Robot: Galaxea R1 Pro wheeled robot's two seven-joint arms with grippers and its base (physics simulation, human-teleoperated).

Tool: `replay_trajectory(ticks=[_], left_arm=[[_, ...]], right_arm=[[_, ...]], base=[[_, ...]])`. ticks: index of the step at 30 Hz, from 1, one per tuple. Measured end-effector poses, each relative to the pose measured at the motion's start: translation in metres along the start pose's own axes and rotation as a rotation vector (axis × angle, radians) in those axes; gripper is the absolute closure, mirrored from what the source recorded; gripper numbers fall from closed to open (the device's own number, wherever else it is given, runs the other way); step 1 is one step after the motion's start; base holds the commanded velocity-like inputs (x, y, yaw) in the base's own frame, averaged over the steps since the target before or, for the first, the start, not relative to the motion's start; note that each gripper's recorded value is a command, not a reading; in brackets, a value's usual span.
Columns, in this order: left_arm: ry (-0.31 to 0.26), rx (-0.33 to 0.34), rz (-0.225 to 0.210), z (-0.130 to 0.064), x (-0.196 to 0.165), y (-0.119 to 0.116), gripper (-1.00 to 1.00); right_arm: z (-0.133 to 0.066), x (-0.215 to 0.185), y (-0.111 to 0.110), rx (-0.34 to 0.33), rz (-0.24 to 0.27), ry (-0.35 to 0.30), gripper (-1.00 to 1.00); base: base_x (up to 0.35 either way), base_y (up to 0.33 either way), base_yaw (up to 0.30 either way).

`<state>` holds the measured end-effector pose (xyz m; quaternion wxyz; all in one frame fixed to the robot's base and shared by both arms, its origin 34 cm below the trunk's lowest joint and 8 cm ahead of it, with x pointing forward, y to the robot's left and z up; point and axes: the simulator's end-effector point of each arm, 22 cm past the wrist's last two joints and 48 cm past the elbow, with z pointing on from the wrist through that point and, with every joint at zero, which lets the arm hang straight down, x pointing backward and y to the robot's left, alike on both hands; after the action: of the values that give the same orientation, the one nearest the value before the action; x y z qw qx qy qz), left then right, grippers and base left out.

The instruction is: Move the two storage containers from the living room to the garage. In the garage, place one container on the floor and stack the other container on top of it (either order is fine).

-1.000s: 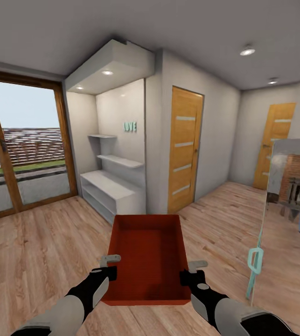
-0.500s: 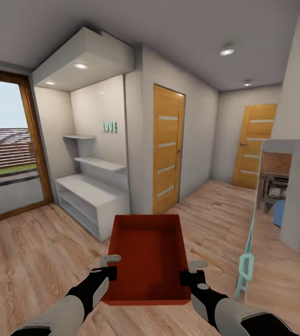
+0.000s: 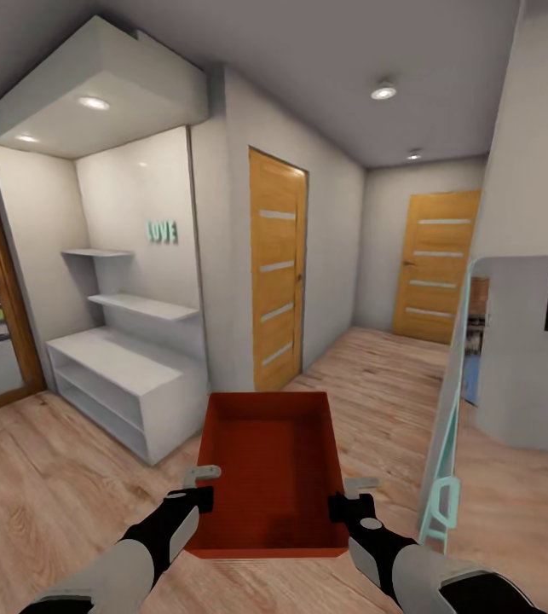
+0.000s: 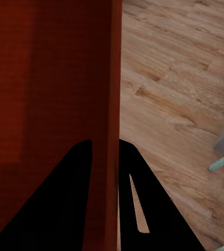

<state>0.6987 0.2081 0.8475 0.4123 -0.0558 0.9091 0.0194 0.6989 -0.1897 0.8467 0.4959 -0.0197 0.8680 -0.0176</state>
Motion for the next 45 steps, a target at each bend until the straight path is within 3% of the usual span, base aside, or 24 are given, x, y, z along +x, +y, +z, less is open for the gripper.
replay_trajectory(ticks=[45], left_arm=[[0.0,0.0,0.001,-0.0001,-0.0003,0.0002,1.0]], right_arm=[[0.0,0.0,0.0002,-0.001,0.001,0.0,1.0]], base=[[0.322,0.175,-0.238]])
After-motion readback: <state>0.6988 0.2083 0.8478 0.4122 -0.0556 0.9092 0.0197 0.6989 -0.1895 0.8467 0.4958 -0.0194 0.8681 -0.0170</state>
